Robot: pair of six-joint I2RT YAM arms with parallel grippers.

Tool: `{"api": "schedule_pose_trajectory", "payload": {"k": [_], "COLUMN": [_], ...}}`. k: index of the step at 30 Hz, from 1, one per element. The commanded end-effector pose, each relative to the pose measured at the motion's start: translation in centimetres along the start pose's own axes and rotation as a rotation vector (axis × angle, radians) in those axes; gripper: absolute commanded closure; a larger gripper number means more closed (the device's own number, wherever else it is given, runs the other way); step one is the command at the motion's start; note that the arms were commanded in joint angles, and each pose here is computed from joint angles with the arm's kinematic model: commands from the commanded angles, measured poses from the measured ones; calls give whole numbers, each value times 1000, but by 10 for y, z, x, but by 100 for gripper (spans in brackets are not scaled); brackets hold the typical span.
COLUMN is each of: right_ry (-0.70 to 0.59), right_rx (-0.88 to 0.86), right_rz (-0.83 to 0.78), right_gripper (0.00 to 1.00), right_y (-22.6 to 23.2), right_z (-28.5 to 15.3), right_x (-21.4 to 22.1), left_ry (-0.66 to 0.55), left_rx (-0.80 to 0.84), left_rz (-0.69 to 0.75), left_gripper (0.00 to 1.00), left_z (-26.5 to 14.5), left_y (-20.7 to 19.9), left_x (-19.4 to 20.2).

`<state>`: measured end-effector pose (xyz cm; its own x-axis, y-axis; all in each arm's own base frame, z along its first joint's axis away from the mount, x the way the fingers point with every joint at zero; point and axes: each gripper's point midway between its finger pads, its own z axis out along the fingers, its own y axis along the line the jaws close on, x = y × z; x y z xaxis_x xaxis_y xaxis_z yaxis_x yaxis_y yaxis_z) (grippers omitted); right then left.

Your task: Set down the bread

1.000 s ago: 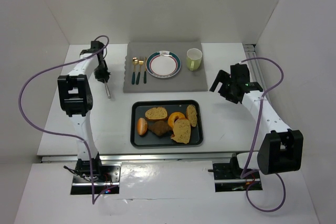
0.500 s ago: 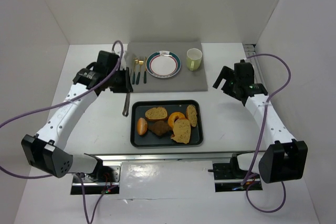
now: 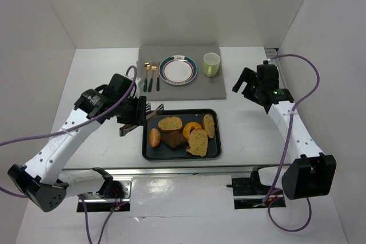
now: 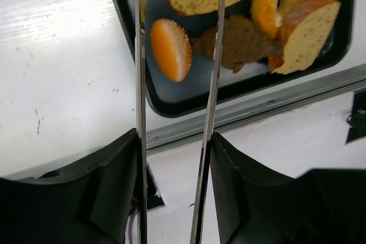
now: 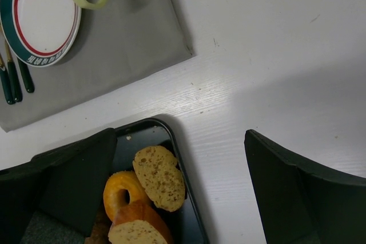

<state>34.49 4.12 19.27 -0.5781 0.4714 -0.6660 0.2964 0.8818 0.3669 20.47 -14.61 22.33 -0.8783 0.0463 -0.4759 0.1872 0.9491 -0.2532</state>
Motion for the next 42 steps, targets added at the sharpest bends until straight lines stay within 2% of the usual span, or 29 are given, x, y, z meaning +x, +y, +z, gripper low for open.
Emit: {"api": "schedule_pose_trajectory", "payload": {"k": [1,9,15,23,25,27,30,33,37,40,42], "right_ry": [-45,-3,34,35,46,39,58,25,32,14,-4], "right_rx": [-27,-15,-36,-43,-44,-49,-37,-68,-84,-93,-80], "right_rz": [5,-16,-29,-53,-60,-60,-61,-48,-41,-45,-35], "right_gripper": [0,0,0,0,0,0,0,0,0,0,0], "right_y": [9,5,13,22,22,24,22,30,36,40,39], "right_z": [-12,-1,6,8,12,12,19,20,26,26,27], "right_x": [-18,-8,0,5,10,8,13,4,7,4,0], "left_ry": [60,182,247,297,279,231,170,134,55,-93,-118], "left_rx": [-124,-213,-157,-230,-246,-258,-248,-209,-189,-126,-100], "left_rz": [-9,39,55,41,63,76,86,46,30,1,0], "left_gripper": [38,37,36,37,42,53,59,67,67,66,64], "left_z": [1,19,35,50,41,31,13,8,19,25,50], "left_y": [19,17,0,2,1,-2,-6,-4,-7,-24,-30], "left_x": [21,64,86,95,86,68,45,18,-28,-89,-116]}}
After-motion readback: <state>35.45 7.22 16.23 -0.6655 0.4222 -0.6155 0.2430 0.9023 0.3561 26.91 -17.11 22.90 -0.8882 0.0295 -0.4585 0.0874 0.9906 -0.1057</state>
